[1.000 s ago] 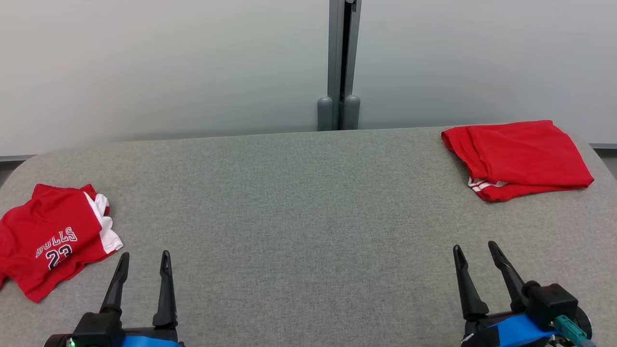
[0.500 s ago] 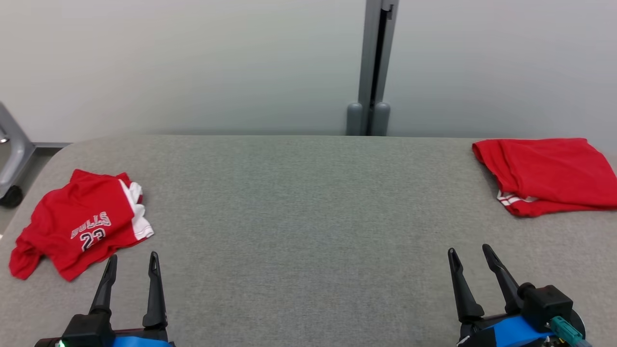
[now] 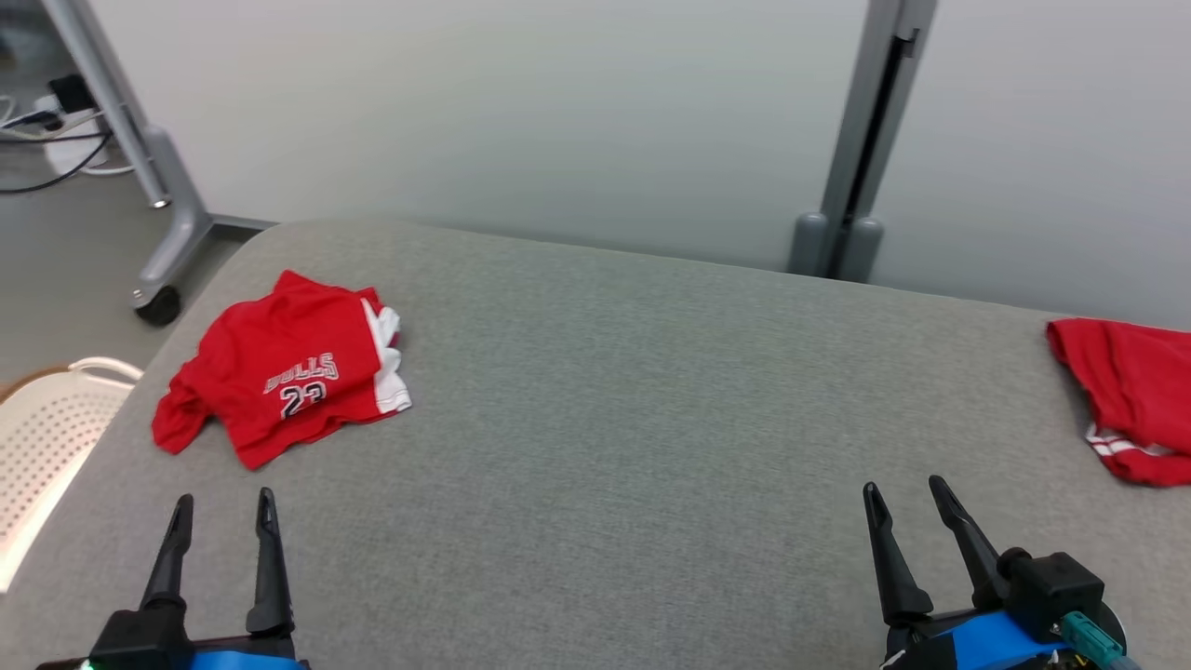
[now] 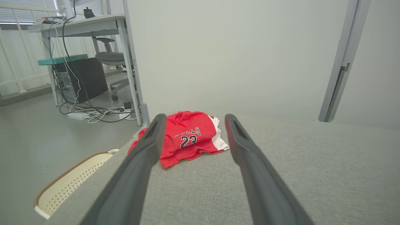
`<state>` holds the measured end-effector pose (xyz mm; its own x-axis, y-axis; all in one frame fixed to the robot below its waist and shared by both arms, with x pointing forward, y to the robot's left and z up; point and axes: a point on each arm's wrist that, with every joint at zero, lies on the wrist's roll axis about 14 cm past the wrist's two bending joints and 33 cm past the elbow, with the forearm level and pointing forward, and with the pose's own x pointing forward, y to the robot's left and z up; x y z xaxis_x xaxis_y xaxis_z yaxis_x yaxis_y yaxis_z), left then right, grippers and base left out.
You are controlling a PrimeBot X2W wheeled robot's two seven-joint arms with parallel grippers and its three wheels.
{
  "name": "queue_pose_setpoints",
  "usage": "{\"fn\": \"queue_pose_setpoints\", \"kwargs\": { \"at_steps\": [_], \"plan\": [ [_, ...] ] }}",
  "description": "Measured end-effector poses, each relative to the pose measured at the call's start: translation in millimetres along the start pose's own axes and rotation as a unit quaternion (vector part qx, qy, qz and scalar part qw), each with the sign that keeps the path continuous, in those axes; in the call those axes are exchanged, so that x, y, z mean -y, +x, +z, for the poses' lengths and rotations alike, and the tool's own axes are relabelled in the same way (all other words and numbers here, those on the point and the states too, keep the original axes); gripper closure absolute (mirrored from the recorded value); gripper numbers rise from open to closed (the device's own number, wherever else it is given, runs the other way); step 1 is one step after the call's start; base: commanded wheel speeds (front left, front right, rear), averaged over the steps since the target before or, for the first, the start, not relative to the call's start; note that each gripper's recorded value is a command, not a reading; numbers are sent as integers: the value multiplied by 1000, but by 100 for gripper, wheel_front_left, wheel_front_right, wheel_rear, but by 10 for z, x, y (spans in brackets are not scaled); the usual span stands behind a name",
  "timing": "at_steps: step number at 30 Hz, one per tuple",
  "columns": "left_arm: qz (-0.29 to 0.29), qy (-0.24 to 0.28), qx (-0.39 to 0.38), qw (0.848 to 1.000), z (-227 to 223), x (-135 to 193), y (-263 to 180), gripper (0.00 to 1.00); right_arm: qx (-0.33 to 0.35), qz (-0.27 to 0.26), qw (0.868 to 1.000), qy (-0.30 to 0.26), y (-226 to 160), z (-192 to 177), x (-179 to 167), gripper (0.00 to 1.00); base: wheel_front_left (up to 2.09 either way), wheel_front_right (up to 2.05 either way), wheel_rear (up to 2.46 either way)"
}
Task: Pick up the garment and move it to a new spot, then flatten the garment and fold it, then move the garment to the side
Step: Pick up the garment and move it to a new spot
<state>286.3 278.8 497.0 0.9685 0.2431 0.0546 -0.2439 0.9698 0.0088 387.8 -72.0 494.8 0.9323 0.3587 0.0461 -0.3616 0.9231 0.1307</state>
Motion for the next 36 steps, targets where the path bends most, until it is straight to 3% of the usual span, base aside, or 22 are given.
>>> {"fn": "queue_pose_setpoints", "kwargs": {
  "at_steps": [18, 29, 36],
  "plan": [
    [99, 9, -11, 995, -35, -626, -370, 0, -24, 73, 997, 7, 259, -171, -461, 0, 0, 0, 0],
    [98, 17, -20, 995, -73, -647, -346, 0, -26, 70, 997, 5, 263, -188, -431, 0, 0, 0, 0],
    [72, 34, -2, 997, 83, -614, 103, 0, -26, 47, 999, -10, 297, -216, -233, 0, 0, 0, 0]
  ]
}}
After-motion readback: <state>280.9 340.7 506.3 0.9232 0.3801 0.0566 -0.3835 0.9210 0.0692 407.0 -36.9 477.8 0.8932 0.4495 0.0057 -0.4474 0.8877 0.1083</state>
